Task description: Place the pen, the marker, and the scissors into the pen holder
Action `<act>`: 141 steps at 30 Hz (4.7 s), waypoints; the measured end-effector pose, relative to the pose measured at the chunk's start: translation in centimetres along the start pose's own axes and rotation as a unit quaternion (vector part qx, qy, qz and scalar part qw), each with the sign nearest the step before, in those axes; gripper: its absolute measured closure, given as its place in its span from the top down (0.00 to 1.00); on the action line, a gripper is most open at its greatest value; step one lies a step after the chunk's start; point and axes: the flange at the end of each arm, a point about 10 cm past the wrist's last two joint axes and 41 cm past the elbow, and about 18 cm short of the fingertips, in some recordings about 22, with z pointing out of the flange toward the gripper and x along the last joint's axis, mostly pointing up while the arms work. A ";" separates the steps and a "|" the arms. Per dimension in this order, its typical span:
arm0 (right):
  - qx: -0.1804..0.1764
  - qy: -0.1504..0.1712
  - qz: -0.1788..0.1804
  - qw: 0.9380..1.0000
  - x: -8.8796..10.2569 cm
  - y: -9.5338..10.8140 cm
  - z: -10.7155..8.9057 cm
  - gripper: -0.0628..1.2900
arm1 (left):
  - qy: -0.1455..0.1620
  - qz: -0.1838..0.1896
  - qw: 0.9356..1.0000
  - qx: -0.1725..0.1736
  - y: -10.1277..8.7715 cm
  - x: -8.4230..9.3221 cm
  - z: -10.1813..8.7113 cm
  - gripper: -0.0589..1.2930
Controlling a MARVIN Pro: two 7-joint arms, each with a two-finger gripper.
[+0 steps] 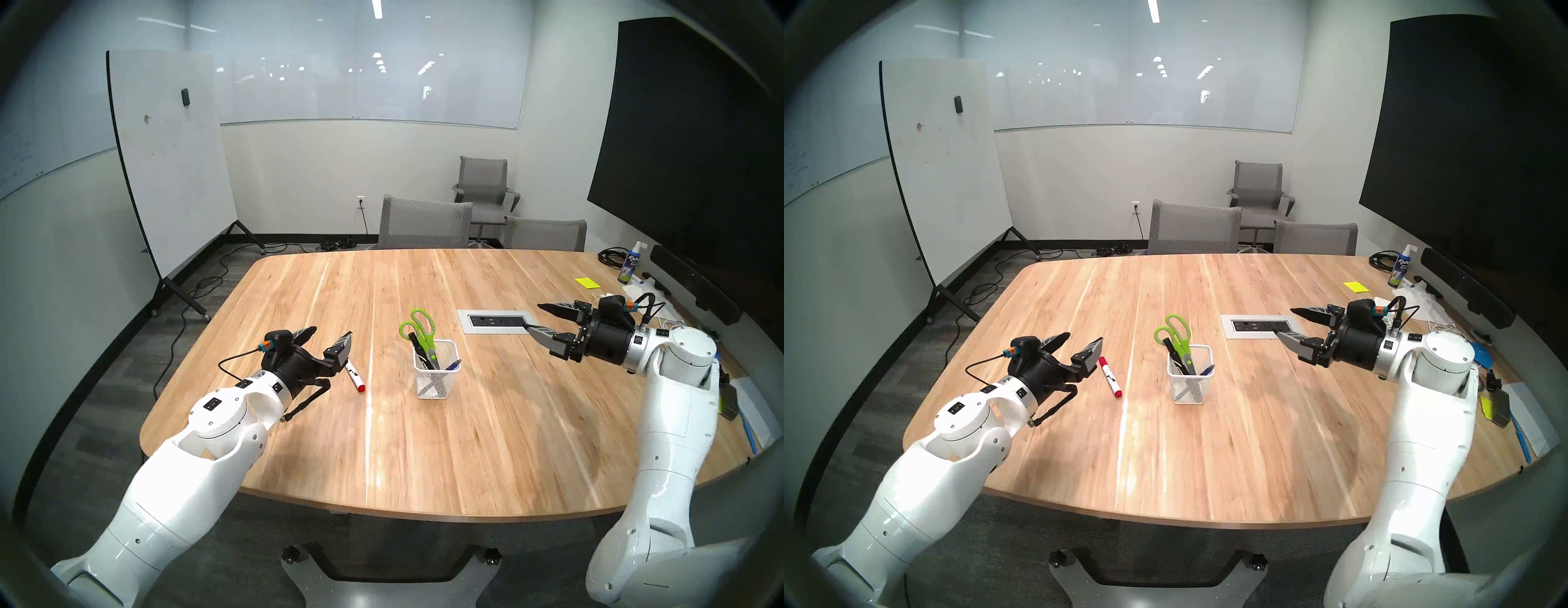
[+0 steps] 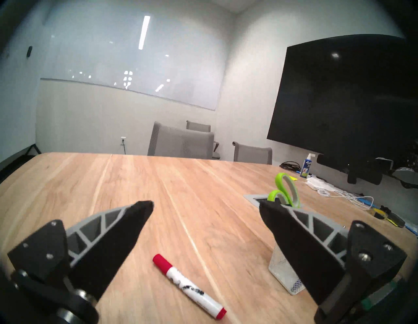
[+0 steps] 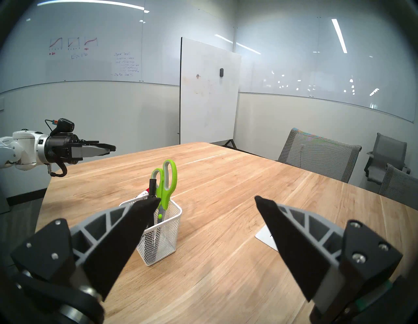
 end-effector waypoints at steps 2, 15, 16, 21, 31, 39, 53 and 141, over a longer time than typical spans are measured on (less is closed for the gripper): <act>0.000 0.000 0.000 1.000 0.0 0.0 0.0 0.93 | -0.029 -0.019 0.999 0.012 0.1 -0.6 -0.1 0.98; 0.000 0.000 0.000 1.000 0.0 0.0 0.0 0.93 | -0.104 -0.097 0.989 0.051 0.0 -1.2 2.2 0.98; 0.000 0.000 0.000 1.000 0.0 0.0 0.0 0.93 | -0.108 -0.100 0.988 0.054 -0.1 -1.4 2.4 0.98; 0.000 0.000 0.000 1.000 0.0 0.0 0.0 0.93 | -0.122 -0.111 0.984 0.065 -0.2 -2.0 3.2 0.98; 0.000 0.000 0.000 1.000 0.0 0.0 0.0 0.93 | -0.157 -0.108 0.978 0.086 1.1 -3.8 5.1 0.98; 0.000 0.000 0.000 1.000 0.0 0.0 0.0 0.93 | -0.174 -0.101 0.973 0.112 2.4 -4.8 6.8 0.98; 0.000 0.000 0.000 1.000 0.0 0.0 0.0 0.93 | -0.192 -0.089 0.965 0.157 3.8 -6.0 8.7 0.98; 0.000 0.000 0.000 1.000 0.0 0.0 0.0 0.93 | 0.078 0.003 0.994 -0.078 0.1 -1.7 -1.5 0.14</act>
